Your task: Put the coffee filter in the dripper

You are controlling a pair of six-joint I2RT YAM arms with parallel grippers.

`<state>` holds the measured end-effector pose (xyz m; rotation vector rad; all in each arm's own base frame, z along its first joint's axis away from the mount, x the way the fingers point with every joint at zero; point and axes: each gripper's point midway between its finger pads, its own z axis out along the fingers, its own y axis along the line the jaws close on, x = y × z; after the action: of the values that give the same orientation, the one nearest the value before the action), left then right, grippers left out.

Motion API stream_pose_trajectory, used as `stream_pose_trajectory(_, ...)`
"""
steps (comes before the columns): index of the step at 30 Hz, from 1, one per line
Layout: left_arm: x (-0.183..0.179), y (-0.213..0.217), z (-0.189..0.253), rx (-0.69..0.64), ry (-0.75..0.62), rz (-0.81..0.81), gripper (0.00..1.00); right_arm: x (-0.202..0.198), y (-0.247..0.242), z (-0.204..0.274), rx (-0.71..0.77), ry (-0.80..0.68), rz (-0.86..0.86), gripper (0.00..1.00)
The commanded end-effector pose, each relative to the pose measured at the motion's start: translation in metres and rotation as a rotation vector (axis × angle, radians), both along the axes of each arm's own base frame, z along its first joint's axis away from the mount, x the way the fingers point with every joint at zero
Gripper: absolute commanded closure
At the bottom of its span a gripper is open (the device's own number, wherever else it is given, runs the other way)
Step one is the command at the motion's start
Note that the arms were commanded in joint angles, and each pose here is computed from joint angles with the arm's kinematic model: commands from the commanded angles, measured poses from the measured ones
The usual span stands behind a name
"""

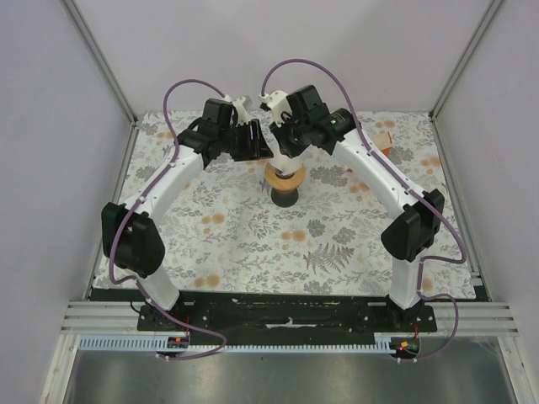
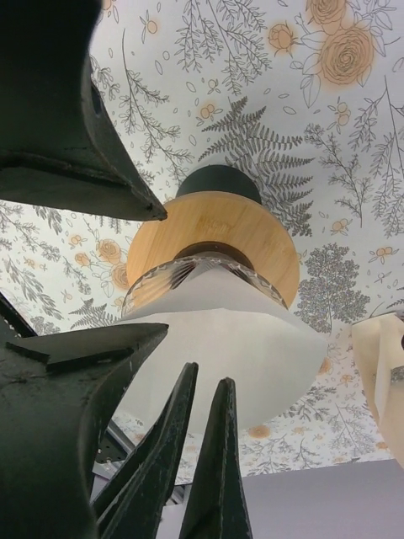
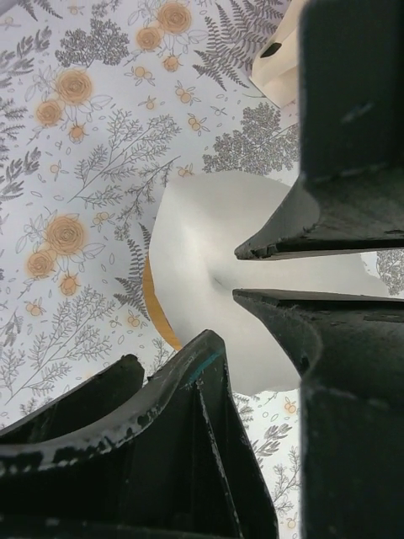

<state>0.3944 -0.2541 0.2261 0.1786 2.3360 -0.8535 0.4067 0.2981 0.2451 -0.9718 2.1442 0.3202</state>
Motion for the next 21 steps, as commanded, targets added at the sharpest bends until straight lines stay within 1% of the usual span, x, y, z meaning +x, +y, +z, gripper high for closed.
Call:
stream_pose_trajectory(1, 0.002, 0.000, 0.040, -0.019, -0.124, -0.036, 0.40, 0.002, -0.006, 0.040, 0.066, -0.089, -0.021, 0.71)
stream_pose_trajectory(5, 0.007, 0.004, 0.055, 0.003, -0.182, -0.035, 0.32, 0.002, -0.018, 0.064, 0.094, -0.133, -0.043, 0.64)
stream_pose_trajectory(6, 0.009, 0.005, 0.062, 0.011, -0.210, -0.032, 0.30, 0.005, -0.026, 0.073, 0.109, -0.148, -0.065, 0.61)
stream_pose_trajectory(8, 0.016, 0.012, 0.077, 0.042, -0.276, -0.020, 0.23, 0.007, -0.042, 0.094, 0.154, -0.181, -0.106, 0.51)
stream_pose_trajectory(9, 0.019, 0.016, 0.082, 0.065, -0.300, -0.007, 0.21, 0.009, -0.051, 0.100, 0.170, -0.193, -0.132, 0.43)
stream_pose_trajectory(10, 0.024, 0.023, 0.090, 0.085, -0.332, 0.020, 0.20, 0.010, -0.062, 0.109, 0.186, -0.219, -0.158, 0.27)
stream_pose_trajectory(12, 0.034, 0.043, 0.104, 0.128, -0.385, 0.087, 0.17, 0.014, -0.087, 0.122, 0.212, -0.274, -0.233, 0.02)
stream_pose_trajectory(15, 0.052, 0.093, 0.124, 0.182, -0.455, 0.246, 0.13, 0.021, -0.141, 0.130, 0.262, -0.340, -0.404, 0.02)
stream_pose_trajectory(17, 0.059, 0.132, 0.128, 0.241, -0.503, 0.344, 0.12, 0.020, -0.182, 0.132, 0.337, -0.371, -0.537, 0.02)
stream_pose_trajectory(19, 0.066, 0.175, 0.116, 0.325, -0.523, 0.463, 0.11, 0.018, -0.226, 0.119, 0.412, -0.381, -0.681, 0.02)
stream_pose_trajectory(20, 0.066, 0.197, 0.106, 0.359, -0.517, 0.516, 0.11, 0.016, -0.241, 0.120, 0.453, -0.412, -0.729, 0.02)
stream_pose_trajectory(21, 0.066, 0.215, 0.098, 0.376, -0.512, 0.558, 0.10, 0.013, -0.264, 0.110, 0.467, -0.430, -0.814, 0.02)
